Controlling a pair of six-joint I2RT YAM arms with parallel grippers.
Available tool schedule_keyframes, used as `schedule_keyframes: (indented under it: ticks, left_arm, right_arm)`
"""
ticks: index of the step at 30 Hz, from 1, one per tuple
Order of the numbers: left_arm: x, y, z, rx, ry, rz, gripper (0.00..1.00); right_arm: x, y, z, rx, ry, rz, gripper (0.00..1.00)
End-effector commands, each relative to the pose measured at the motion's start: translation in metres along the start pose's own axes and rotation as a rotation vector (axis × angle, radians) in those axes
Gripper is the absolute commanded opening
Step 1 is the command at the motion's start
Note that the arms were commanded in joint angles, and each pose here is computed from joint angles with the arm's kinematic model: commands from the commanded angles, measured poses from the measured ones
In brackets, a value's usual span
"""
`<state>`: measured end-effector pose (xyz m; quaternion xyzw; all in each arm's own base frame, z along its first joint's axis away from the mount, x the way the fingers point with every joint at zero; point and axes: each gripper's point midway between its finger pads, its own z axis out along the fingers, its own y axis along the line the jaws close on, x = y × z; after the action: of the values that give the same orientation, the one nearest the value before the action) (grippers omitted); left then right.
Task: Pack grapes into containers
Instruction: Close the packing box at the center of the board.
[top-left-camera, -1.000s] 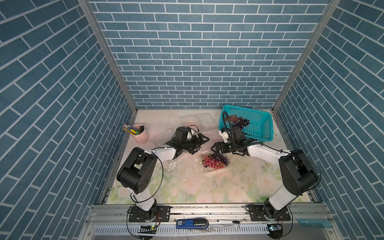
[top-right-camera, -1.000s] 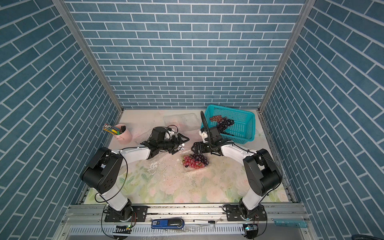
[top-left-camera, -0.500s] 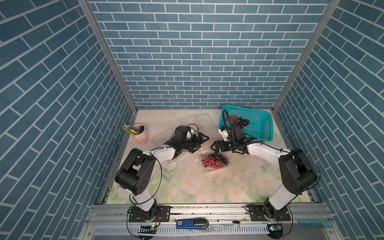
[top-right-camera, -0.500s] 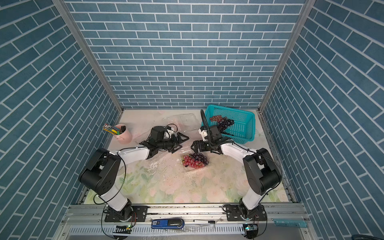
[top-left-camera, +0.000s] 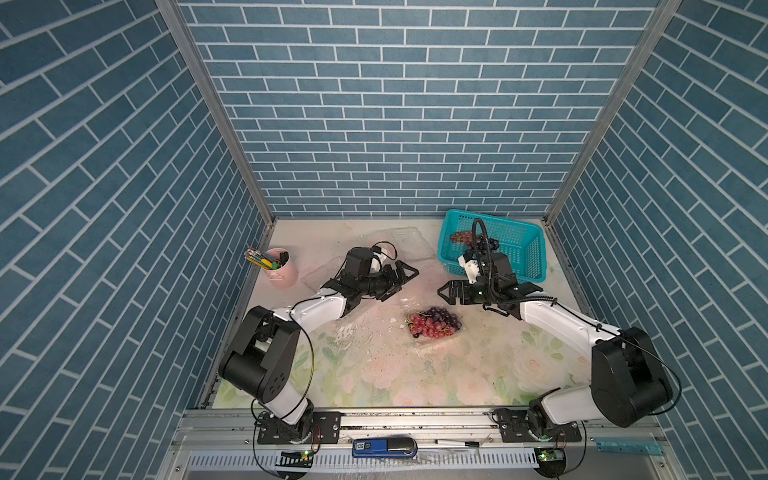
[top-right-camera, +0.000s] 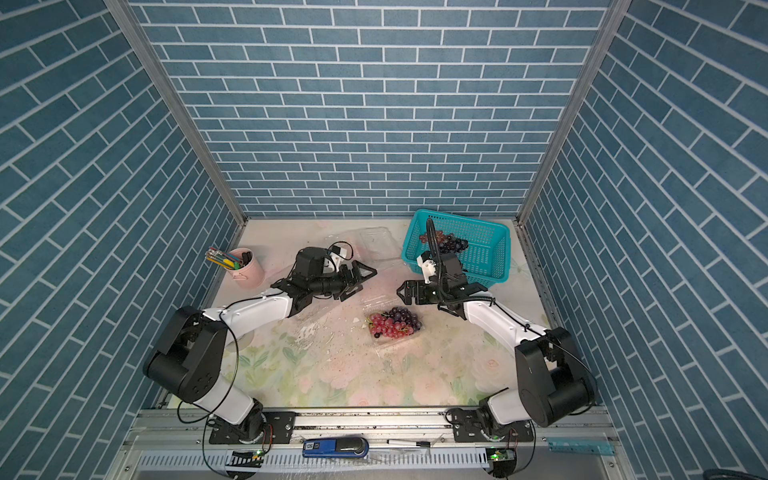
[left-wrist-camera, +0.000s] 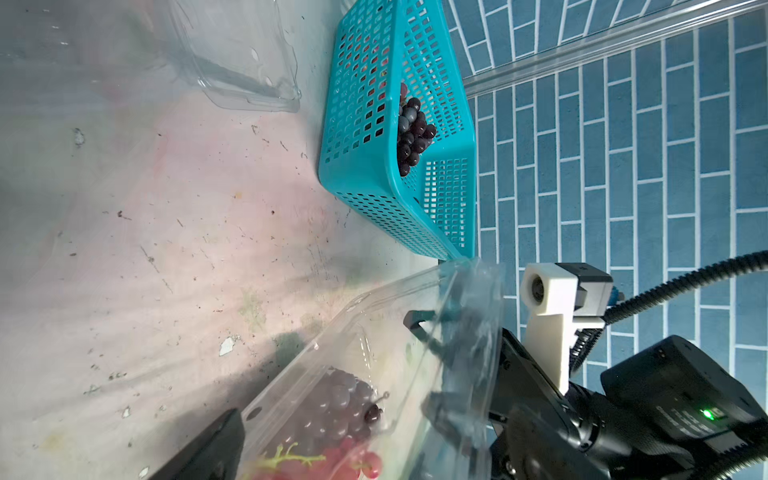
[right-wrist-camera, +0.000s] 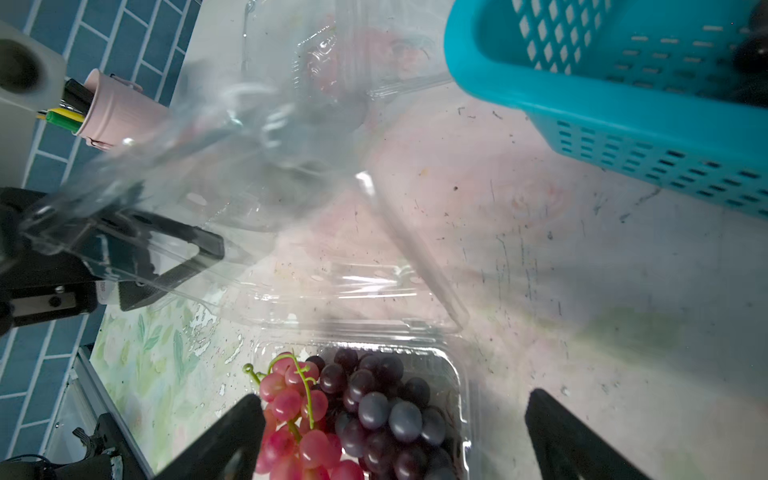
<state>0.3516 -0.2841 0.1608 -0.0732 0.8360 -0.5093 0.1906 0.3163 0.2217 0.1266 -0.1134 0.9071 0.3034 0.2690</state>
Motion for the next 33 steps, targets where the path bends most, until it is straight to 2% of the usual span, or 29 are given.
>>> schedule_keyframes:
  ticks: [1,14,27,33]
  left_arm:
    - [-0.001,-0.011,-0.005,0.015,0.003,0.042,1.0]
    - [0.003,-0.045,-0.023,0.028,-0.003,0.131,0.99]
    - [0.045,-0.065,0.016,0.062,0.093,0.145,0.99]
    - [0.068,-0.052,0.033,0.057,0.132,0.106,1.0]
  right_arm:
    - [0.001,-0.005,-0.012,0.013,-0.019,0.085,0.99]
    - [-0.001,-0.026,-0.055,-0.017,-0.118,0.343,0.99]
    - [0.017,-0.044,-0.063,-0.083,-0.159,0.548,0.98]
    - [0.035,-0.048,-0.069,-0.124,-0.172,0.619,0.96]
